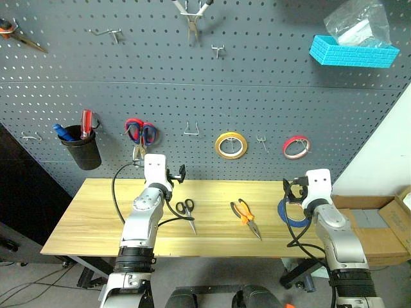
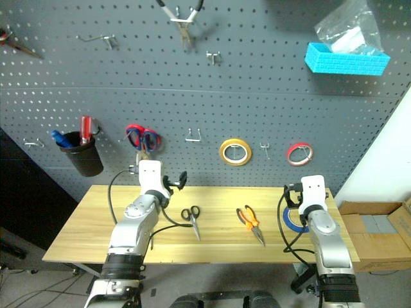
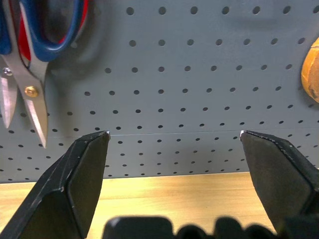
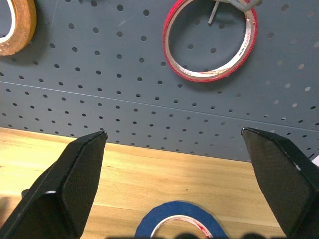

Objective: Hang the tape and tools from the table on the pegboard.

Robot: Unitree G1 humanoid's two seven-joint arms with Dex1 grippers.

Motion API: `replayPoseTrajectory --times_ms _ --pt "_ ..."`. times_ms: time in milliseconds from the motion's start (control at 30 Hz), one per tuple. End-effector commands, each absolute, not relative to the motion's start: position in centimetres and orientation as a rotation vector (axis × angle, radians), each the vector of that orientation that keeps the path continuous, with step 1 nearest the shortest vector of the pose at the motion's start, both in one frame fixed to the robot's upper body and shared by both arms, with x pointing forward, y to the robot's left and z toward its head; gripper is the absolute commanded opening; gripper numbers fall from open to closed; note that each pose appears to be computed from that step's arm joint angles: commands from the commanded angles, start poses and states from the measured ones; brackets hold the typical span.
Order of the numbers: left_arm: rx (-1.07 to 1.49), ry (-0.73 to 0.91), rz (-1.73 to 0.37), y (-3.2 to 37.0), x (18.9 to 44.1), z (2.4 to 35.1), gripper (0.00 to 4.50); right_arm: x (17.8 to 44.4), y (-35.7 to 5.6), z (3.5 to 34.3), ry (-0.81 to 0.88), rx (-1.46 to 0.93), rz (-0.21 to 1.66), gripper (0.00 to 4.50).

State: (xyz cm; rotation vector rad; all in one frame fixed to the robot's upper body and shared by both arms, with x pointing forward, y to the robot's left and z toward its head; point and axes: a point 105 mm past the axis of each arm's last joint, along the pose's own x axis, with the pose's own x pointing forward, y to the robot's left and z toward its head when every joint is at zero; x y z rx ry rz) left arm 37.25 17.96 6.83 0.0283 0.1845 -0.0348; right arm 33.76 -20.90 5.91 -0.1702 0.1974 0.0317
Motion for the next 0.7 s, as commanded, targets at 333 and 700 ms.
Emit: replayPoseTrajectory --times_ms 333,700 --pt "0.044 0.105 -0.002 18.81 37.57 8.84 4.48 34.35 -21.02 7.55 0.147 -0.191 0.033 4.5" --pt "0.045 0.107 -0.002 18.61 37.48 8.75 4.48 34.04 -21.12 7.44 0.151 -0.198 0.037 4.5"
